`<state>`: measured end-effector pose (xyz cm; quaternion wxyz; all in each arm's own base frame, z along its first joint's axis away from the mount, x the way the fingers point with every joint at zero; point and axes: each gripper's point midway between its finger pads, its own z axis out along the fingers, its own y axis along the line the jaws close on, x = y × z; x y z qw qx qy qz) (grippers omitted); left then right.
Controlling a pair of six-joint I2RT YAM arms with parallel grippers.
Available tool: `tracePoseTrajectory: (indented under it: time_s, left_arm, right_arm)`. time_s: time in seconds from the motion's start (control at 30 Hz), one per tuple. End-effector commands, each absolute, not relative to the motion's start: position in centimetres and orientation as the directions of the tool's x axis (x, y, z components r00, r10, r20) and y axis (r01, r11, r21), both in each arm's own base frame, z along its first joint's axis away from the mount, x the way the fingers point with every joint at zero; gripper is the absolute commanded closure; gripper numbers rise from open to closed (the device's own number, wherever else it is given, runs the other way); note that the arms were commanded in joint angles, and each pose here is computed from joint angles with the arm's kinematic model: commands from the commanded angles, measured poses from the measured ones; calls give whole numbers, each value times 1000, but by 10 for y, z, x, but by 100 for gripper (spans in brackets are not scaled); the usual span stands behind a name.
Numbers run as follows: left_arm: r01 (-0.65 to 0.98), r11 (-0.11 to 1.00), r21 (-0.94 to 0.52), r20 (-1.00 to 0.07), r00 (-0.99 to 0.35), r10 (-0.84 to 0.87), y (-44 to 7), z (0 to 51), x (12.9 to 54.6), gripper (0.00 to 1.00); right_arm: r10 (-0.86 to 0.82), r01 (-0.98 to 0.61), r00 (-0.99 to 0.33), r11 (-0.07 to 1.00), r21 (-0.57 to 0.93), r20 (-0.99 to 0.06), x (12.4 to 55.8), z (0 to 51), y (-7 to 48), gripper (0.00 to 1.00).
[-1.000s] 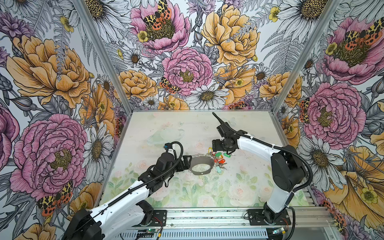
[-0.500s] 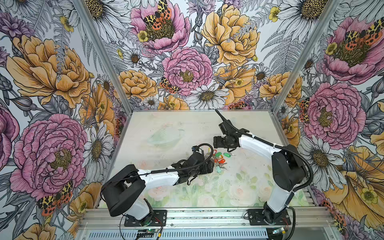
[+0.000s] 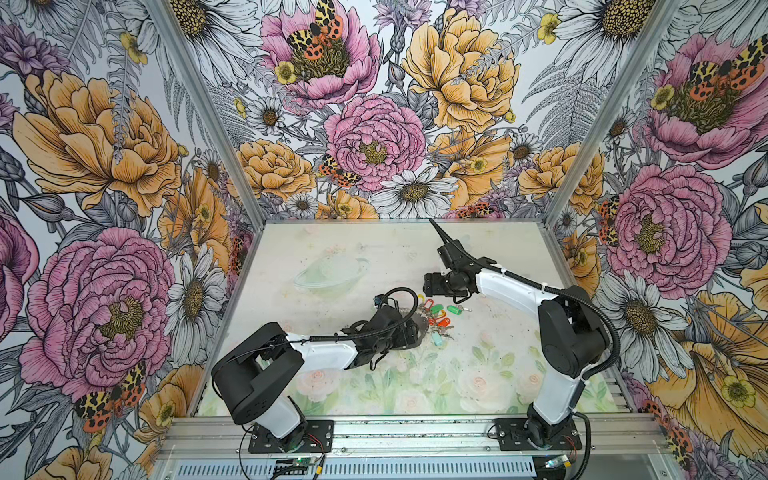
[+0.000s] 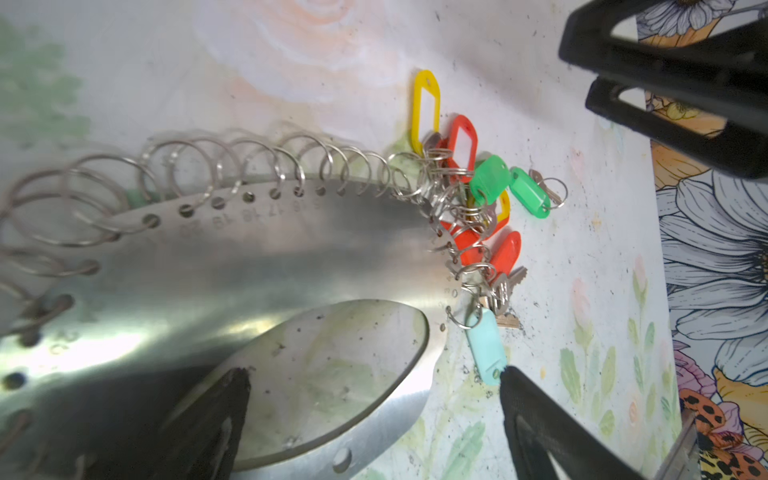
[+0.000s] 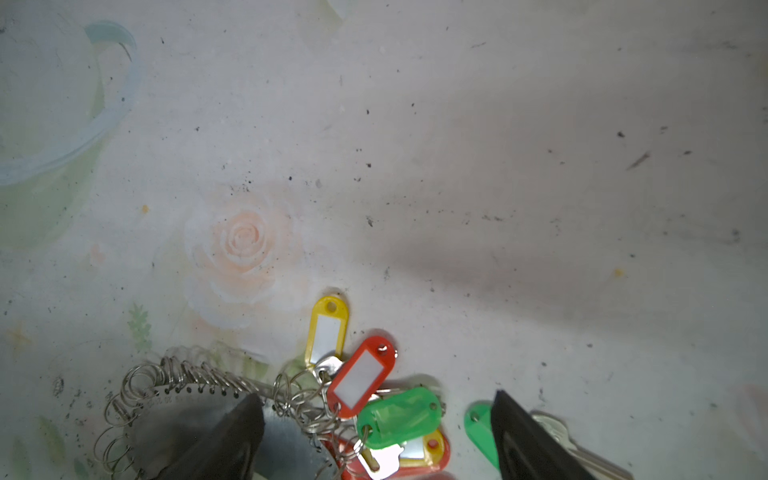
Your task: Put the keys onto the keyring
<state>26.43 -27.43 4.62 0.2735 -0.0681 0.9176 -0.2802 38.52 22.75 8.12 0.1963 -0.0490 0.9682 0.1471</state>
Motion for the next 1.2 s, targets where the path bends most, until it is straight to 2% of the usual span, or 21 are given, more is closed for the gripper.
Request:
tracePoseTrajectory:
  time_s: [0.0,0.2,0.37,0.57,0.83,1.03,1.17]
  left_arm:
    - [-57,879,-473,-427,-858,-285,-235,19,253,4]
    - [-97,893,-439,-432,-849,-304,-201,17,249,4]
    - [-130,891,-435,-441,-832,-336,-177,20,246,3]
    - [-167,886,-433,-466,-800,-379,-146,31,246,3]
    - [-206,873,-443,-487,-762,-427,-109,42,257,1]
    - [-204,864,-460,-492,-752,-439,-108,47,270,1]
    - [-204,857,-473,-494,-744,-449,-109,54,280,1]
  right_arm:
    - [-70,-226,-899,919,322,-432,395,91,260,14]
    - [-131,-310,-885,882,355,-446,398,86,305,14]
    - [-173,-346,-893,855,387,-415,400,68,338,15]
    - [-184,-328,-915,858,395,-360,386,45,345,16]
    - [-227,-339,-925,857,388,-306,334,32,336,20]
    - [-266,-373,-919,826,422,-292,284,36,348,25]
    - [-300,-419,-898,808,415,-321,258,44,355,28]
